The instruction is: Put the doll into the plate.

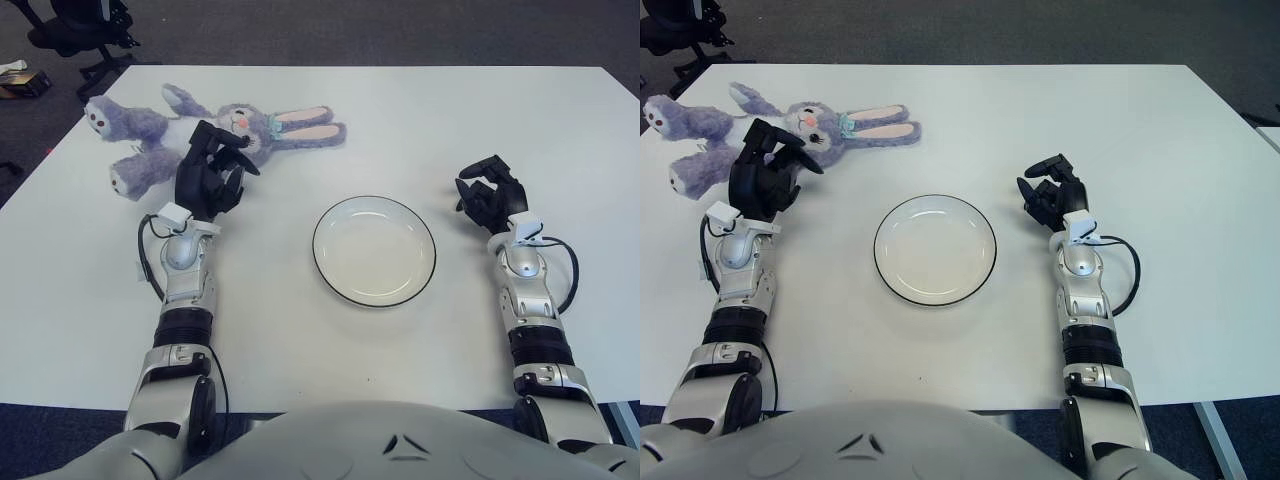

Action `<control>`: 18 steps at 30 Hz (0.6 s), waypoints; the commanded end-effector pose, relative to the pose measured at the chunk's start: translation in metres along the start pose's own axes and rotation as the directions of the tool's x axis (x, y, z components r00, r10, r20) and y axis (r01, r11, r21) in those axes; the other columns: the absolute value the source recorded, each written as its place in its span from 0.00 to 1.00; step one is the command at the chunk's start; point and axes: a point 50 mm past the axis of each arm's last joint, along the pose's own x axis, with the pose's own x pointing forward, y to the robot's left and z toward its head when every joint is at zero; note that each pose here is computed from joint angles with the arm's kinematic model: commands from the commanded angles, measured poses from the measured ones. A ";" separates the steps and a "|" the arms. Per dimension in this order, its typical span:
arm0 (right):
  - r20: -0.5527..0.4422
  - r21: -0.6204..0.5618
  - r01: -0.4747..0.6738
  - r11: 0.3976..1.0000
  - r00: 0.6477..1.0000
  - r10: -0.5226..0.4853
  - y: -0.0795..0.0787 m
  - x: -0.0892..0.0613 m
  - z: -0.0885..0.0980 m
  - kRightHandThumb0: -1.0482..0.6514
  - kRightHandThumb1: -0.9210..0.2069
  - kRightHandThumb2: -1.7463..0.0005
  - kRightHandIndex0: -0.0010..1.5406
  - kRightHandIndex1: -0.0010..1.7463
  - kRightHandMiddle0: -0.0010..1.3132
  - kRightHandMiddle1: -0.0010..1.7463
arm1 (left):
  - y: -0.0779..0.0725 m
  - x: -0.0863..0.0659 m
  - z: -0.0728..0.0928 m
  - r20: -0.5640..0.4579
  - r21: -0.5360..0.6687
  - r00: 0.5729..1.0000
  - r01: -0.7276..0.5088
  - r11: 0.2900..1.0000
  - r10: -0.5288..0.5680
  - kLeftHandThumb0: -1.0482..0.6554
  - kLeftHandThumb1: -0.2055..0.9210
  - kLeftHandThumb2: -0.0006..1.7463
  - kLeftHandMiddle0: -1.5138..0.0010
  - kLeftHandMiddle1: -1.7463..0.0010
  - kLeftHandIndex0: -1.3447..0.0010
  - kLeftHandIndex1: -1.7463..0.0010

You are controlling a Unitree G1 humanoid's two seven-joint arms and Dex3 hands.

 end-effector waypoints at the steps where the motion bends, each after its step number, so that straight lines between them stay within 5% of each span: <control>1: -0.098 0.011 0.003 1.000 0.995 -0.001 0.005 -0.013 -0.021 0.41 0.00 0.81 0.51 0.89 0.30 0.89 | -0.004 -0.023 -0.010 -0.055 -0.008 0.998 -0.028 1.000 0.027 0.41 1.00 0.20 0.57 0.16 0.72 0.10; 5: -0.098 0.012 0.003 1.000 0.995 -0.002 0.005 -0.013 -0.021 0.41 0.00 0.81 0.51 0.89 0.30 0.88 | -0.005 -0.019 -0.005 -0.009 0.005 1.000 -0.021 1.000 0.021 0.41 1.00 0.20 0.59 0.17 0.72 0.10; 10: -0.099 0.014 0.001 1.000 0.995 0.000 0.005 -0.013 -0.021 0.41 0.00 0.81 0.51 0.89 0.30 0.88 | -0.005 -0.008 0.009 0.104 0.070 0.995 0.003 0.998 -0.011 0.58 1.00 0.16 0.67 0.19 0.71 0.18; 18: -0.100 0.014 -0.007 1.000 0.995 0.009 0.005 -0.012 -0.022 0.41 0.00 0.81 0.52 0.89 0.30 0.88 | 0.000 0.006 0.025 0.148 0.493 0.976 0.070 0.867 -0.163 0.61 1.00 0.15 0.69 0.20 0.69 0.20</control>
